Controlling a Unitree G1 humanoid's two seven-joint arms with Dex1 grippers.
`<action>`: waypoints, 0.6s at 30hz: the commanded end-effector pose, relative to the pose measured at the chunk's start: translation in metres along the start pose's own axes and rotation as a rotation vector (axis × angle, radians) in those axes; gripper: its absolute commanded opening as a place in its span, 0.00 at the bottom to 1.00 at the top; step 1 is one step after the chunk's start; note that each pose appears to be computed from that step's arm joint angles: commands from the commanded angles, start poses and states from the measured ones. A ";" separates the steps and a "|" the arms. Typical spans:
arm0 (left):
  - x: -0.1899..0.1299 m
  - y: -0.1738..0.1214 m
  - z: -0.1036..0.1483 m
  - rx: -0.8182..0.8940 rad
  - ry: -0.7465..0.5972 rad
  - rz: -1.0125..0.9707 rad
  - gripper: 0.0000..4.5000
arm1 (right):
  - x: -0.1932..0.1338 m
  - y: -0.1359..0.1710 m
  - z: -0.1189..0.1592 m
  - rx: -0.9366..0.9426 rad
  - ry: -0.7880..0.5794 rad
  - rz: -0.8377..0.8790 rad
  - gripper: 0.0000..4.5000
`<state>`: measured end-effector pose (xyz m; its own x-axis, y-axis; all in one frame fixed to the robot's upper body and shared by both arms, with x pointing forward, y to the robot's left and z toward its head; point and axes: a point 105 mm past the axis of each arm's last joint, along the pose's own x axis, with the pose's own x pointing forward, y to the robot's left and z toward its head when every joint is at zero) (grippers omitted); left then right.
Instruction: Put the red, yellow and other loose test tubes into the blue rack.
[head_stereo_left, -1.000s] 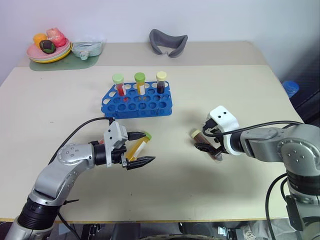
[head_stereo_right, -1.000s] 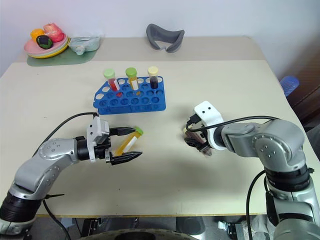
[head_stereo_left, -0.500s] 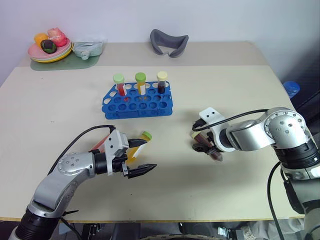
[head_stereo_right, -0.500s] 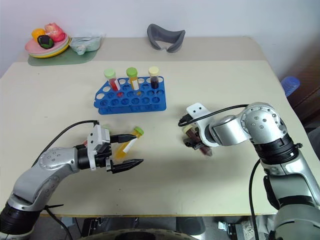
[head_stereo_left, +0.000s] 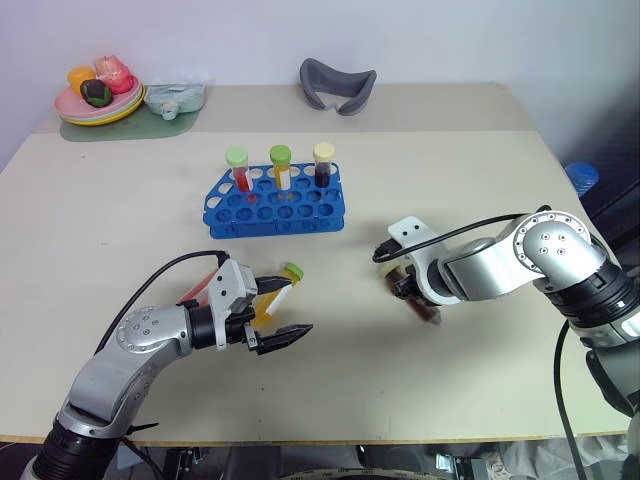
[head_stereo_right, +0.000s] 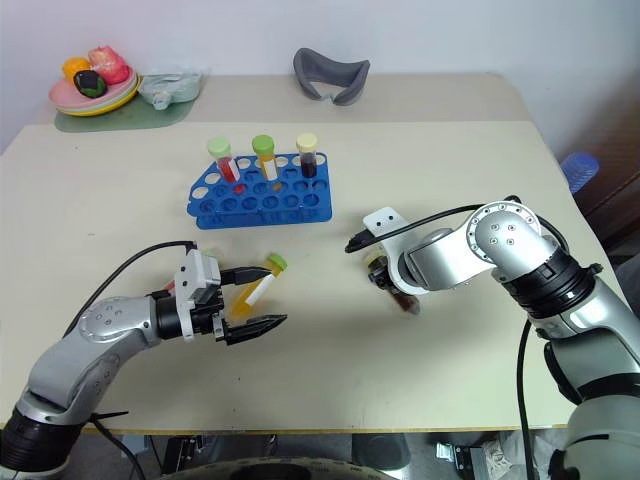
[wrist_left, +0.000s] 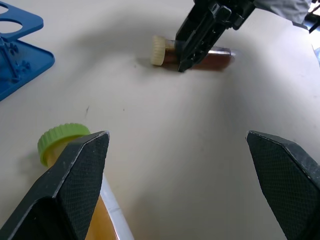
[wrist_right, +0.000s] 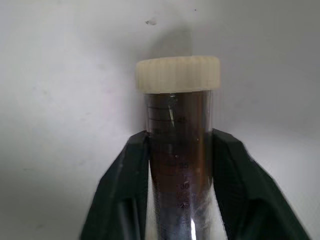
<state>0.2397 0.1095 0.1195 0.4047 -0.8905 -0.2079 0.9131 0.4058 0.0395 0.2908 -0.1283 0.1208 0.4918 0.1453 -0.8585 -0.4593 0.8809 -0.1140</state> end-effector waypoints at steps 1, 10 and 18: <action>-0.002 0.000 0.010 0.045 -0.031 0.006 1.00 | 0.002 0.001 -0.003 -0.006 0.014 -0.003 0.37; -0.006 0.007 0.014 0.044 -0.036 0.045 1.00 | -0.011 0.003 0.020 -0.028 -0.102 -0.023 0.22; -0.040 0.041 0.012 -0.008 -0.063 0.283 1.00 | -0.052 0.042 0.080 -0.299 -0.662 0.039 0.22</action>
<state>0.2592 0.1500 0.1348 0.6045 -0.7817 -0.1533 0.7953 0.6031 0.0606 0.3022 -0.0731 0.1757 0.7287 0.4181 -0.5425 -0.6183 0.7421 -0.2587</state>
